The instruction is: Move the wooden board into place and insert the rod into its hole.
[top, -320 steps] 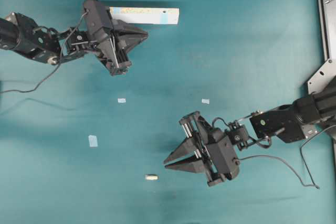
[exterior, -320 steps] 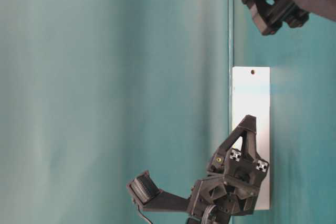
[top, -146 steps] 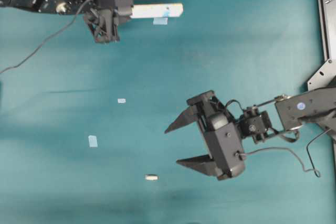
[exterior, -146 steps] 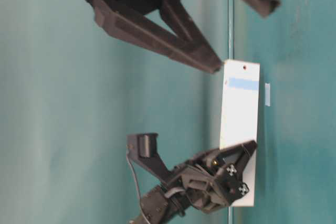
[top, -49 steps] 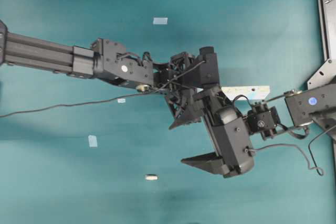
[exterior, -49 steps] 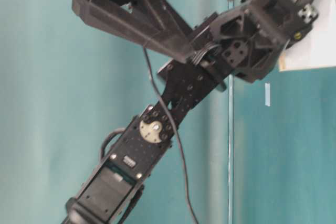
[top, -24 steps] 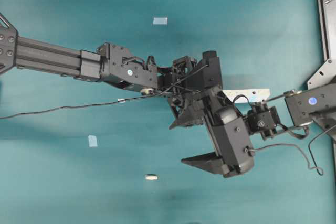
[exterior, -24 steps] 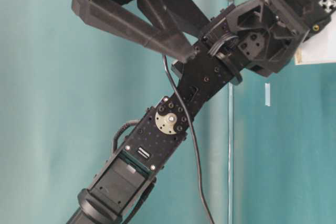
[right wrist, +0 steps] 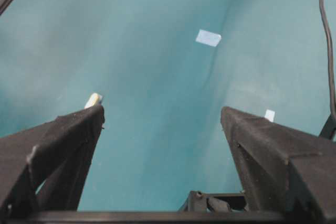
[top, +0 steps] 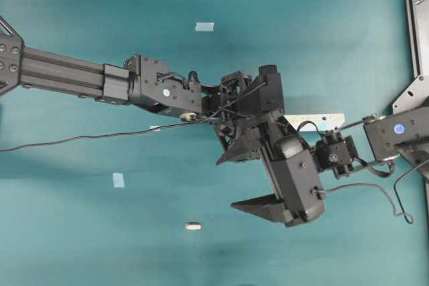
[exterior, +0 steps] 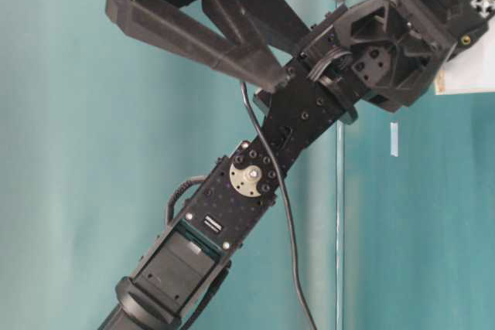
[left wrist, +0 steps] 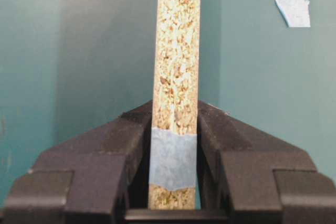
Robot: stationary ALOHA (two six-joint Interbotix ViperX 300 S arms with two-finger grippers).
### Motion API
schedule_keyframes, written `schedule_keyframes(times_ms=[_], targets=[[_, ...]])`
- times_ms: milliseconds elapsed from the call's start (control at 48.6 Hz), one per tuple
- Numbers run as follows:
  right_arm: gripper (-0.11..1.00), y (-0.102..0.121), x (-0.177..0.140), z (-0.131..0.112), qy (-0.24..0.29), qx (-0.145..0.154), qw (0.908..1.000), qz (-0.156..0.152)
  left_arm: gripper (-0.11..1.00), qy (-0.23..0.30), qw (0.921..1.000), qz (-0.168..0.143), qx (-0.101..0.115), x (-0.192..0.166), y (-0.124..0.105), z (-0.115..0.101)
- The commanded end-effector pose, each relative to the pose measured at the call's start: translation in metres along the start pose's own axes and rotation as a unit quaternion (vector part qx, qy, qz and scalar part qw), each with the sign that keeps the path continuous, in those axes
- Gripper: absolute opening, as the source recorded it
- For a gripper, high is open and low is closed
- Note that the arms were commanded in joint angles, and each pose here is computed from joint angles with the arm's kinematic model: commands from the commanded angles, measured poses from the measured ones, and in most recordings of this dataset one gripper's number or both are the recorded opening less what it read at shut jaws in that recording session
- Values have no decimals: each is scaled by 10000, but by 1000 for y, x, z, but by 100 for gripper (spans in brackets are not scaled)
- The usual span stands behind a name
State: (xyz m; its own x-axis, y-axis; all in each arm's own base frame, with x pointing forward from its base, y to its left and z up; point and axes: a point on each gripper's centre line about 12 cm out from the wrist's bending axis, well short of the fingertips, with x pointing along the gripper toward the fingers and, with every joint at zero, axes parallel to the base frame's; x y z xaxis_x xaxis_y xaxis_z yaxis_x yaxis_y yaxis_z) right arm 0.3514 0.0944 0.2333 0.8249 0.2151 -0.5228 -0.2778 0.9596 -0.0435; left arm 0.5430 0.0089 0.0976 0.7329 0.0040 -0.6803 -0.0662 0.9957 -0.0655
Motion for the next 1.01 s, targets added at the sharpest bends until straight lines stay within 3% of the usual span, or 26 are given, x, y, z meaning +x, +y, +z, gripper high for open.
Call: schedule_keyframes(times_ms=[0, 165, 329, 412, 658, 988], targets=[[98, -1, -7, 11, -199, 5, 9998, -14, 22, -281, 9996, -35, 17, -8, -4, 20], [98, -1, -7, 11, -192, 2, 9998, -7, 25, -342, 9994, -42, -5, -10, -5, 26], [98, -1, -7, 10, -184, 5, 9998, -14, 72, -388, 9992, -47, -5, -16, -5, 31], [98, -1, -7, 10, -184, 5, 9998, -14, 87, -426, 9991, -50, -4, -20, -5, 34], [98, -1, -7, 11, -192, 9, 9998, -7, 88, -427, 9991, -45, -9, -41, -5, 33], [98, -1, -7, 11, -184, 5, 9998, -15, 88, -153, 9999, 3, -7, -59, 0, -16]])
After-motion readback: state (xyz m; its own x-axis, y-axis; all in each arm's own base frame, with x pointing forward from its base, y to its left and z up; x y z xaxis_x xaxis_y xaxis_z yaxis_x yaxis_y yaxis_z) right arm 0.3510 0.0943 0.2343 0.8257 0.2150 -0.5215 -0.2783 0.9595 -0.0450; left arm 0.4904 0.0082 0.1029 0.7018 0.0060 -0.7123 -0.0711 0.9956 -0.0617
